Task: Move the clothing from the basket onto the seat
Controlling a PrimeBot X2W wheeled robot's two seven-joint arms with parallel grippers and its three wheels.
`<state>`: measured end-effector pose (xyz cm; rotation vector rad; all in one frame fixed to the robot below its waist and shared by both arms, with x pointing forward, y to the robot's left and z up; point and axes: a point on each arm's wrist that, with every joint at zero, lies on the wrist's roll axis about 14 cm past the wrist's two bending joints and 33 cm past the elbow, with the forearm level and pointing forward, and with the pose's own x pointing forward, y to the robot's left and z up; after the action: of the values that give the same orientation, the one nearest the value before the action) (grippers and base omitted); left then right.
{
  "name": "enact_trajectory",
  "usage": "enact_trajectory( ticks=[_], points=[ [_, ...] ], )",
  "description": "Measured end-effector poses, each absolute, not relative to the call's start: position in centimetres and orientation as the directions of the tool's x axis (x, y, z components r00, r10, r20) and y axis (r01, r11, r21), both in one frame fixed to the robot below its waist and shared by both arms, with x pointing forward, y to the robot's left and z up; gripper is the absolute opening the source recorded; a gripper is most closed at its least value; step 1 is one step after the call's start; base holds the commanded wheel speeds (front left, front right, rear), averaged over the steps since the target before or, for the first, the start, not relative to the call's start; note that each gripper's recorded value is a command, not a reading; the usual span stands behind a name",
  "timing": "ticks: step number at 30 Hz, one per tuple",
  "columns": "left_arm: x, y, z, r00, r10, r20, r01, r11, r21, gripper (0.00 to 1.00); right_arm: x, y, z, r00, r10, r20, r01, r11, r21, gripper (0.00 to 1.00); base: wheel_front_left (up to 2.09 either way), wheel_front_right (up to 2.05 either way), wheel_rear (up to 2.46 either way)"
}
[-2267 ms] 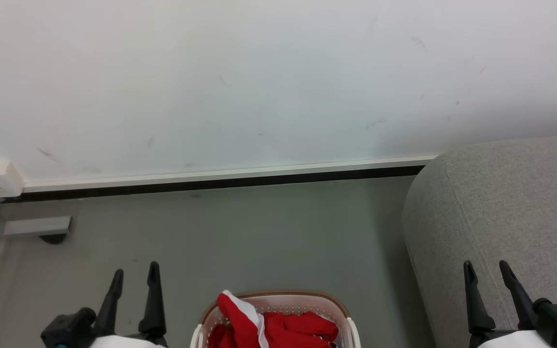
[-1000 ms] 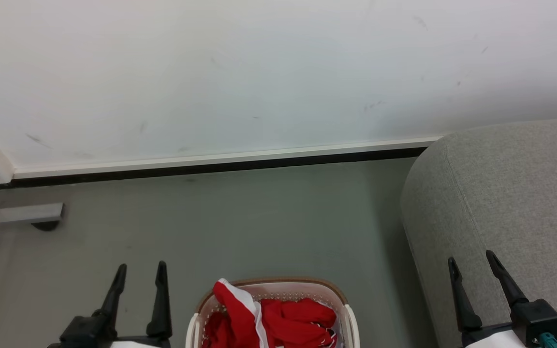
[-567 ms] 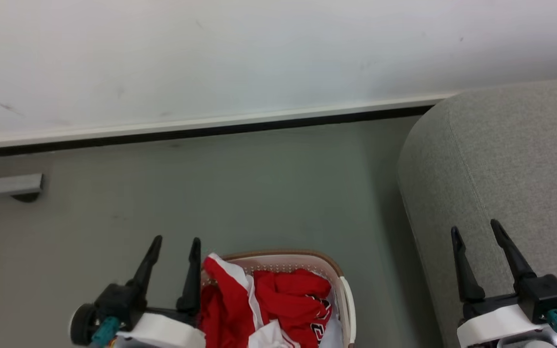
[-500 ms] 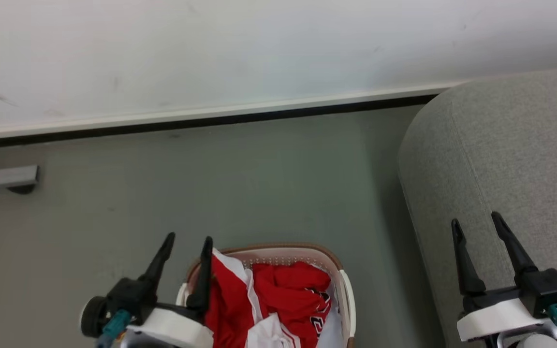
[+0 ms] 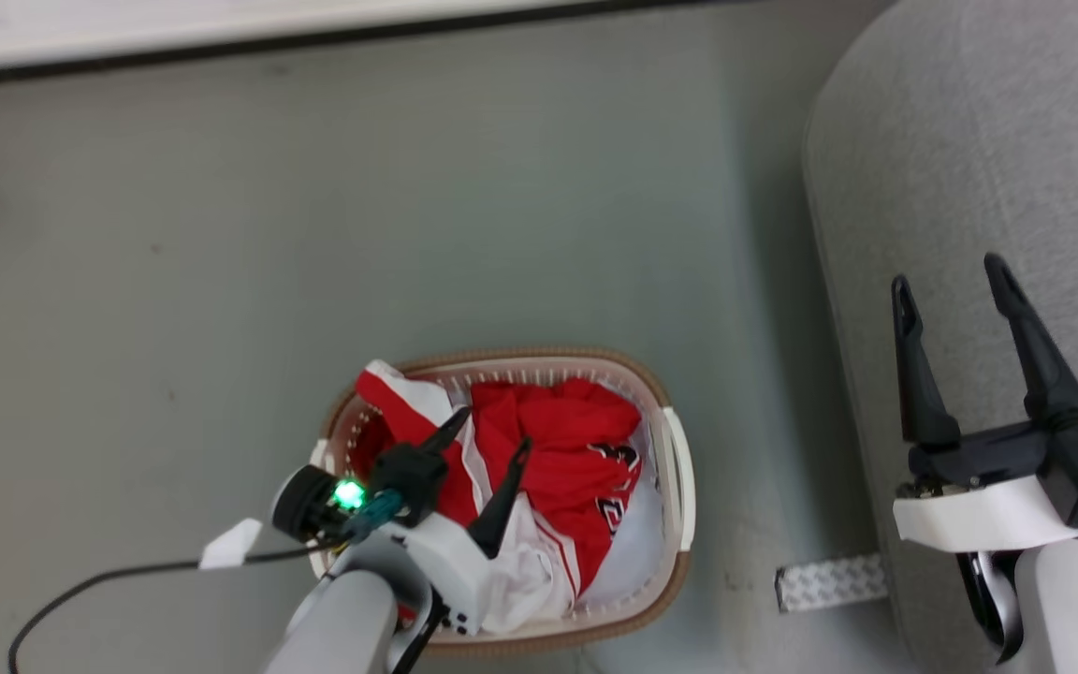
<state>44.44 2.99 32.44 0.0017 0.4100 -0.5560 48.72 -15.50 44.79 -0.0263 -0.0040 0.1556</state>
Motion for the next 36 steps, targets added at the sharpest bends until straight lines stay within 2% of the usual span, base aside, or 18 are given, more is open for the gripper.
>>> enact_trajectory(
  ticks=[12, 16, 22, 30, 36],
  points=[
    [42.6, -1.3, 21.6, 0.491, -0.631, -0.601, 0.642, 0.728, -0.240, 1.00, 52.0, -15.8, 39.6, 0.987, 0.156, -0.039, -0.159, 0.986, -0.058, 1.00, 0.00, 0.00, 0.00],
    [44.1, 0.4, 18.3, 0.472, -0.586, -0.658, 0.631, 0.746, -0.212, 1.00, 52.5, -15.8, 37.7, 0.986, 0.158, -0.059, -0.161, 0.985, -0.059, 1.00, 0.00, 0.00, 0.00],
    [43.7, 1.2, 14.5, 0.405, -0.545, -0.734, 0.640, 0.742, -0.198, 1.00, 52.5, -15.8, 35.5, 0.983, 0.161, -0.089, -0.165, 0.985, -0.045, 1.00, 0.00, 0.00, 0.00],
    [43.4, 0.7, 12.9, 0.361, -0.549, -0.754, 0.666, 0.718, -0.204, 1.00, 52.2, -16.1, 34.5, 0.982, 0.152, -0.112, -0.156, 0.987, -0.032, 1.00, 0.00, 0.00, 0.00],
    [42.2, -0.1, 11.7, 0.296, -0.567, -0.769, 0.716, 0.664, -0.214, 1.00, 52.1, -16.7, 34.1, 0.983, 0.137, -0.118, -0.142, 0.989, -0.031, 1.00, 0.00, 0.00, 0.00]
  ],
)
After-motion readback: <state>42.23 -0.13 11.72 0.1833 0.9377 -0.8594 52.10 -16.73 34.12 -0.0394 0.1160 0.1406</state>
